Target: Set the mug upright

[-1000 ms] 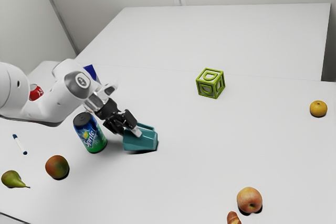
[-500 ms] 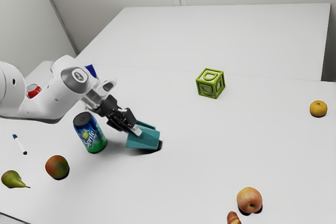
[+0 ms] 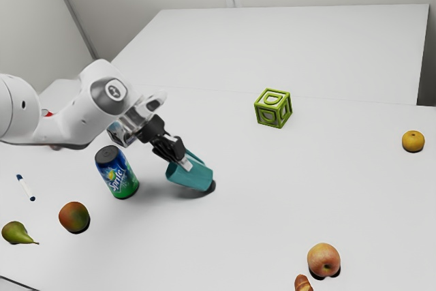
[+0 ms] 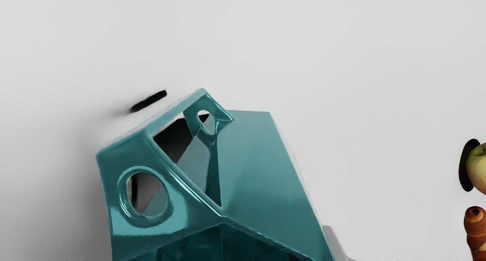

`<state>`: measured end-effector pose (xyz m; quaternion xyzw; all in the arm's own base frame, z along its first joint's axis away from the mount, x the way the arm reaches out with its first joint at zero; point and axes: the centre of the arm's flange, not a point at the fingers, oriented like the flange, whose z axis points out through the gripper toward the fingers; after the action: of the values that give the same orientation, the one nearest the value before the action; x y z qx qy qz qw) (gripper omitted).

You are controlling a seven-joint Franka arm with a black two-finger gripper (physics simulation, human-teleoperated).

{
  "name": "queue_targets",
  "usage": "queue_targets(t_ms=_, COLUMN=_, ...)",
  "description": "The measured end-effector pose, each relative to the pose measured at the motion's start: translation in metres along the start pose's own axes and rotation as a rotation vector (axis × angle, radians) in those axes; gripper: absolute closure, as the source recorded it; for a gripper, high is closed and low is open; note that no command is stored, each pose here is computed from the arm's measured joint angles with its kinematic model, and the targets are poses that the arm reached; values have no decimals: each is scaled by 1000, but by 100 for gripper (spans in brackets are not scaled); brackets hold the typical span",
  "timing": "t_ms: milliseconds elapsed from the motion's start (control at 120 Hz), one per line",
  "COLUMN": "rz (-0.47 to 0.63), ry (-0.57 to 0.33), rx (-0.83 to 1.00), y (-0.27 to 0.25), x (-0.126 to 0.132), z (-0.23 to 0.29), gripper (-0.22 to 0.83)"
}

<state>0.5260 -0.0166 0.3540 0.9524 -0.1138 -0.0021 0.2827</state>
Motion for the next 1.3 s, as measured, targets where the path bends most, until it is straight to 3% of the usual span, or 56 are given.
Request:
queue_targets(t_ms=275, rz=117, ry=-123, rx=211, y=34, x=20, z=-2, gripper=77)
queue_targets(t_ms=450, rz=130, ry=-176, rx=326, y=41, x=23, z=5, gripper=77)
queue_targets(t_ms=875, rz=152, ry=-208, rx=512, y=63, x=26, z=26, gripper=78)
queue_targets(t_ms=1192, rz=102, ry=-223, rx=552, y=58, x=26, z=39, gripper=78)
queue_targets(t_ms=1300, rz=90, ry=-219, rx=555, y=61, x=27, z=41, gripper=64)
